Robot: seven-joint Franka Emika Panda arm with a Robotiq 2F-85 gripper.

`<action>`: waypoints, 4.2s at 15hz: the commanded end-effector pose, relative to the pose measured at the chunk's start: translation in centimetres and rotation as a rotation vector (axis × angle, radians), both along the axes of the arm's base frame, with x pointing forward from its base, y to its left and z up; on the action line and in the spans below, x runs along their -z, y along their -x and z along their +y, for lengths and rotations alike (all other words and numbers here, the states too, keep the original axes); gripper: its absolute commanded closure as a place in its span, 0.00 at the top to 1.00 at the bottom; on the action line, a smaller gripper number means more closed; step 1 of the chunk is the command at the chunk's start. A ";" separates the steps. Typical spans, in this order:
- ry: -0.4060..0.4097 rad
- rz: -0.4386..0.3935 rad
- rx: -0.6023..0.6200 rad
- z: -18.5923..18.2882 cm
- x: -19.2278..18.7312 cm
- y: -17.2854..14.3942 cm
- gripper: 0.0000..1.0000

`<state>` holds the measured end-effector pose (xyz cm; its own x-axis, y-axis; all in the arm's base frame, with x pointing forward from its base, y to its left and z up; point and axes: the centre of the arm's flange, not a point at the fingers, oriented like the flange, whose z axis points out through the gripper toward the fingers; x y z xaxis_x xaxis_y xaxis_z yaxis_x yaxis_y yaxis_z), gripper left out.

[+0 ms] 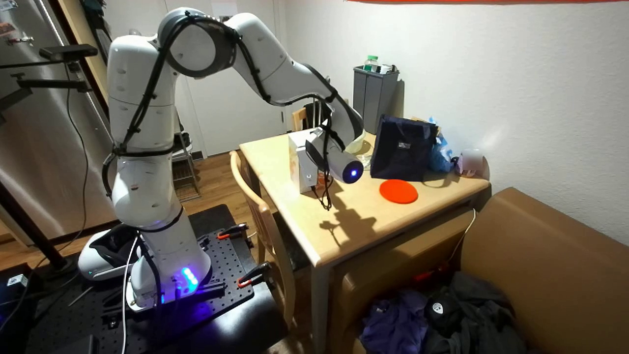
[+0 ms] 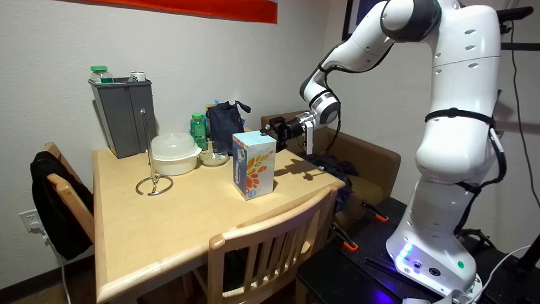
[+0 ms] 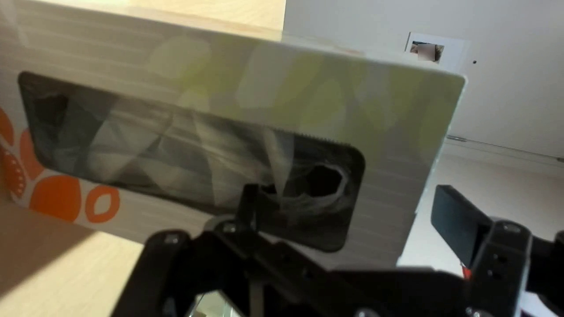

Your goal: Place the tissue box upright on the table

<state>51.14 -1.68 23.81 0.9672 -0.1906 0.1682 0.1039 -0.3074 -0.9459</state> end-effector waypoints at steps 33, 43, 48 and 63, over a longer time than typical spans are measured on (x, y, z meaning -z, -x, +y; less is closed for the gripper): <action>1.194 0.499 -0.047 10.0 -9.3 1.2 0.00; 1.042 0.309 -0.191 13.8 -9.6 -2.6 0.00; 0.912 0.169 -0.236 14.7 -7.7 -4.3 0.00; 0.941 0.062 -0.077 14.4 -2.0 -6.8 0.00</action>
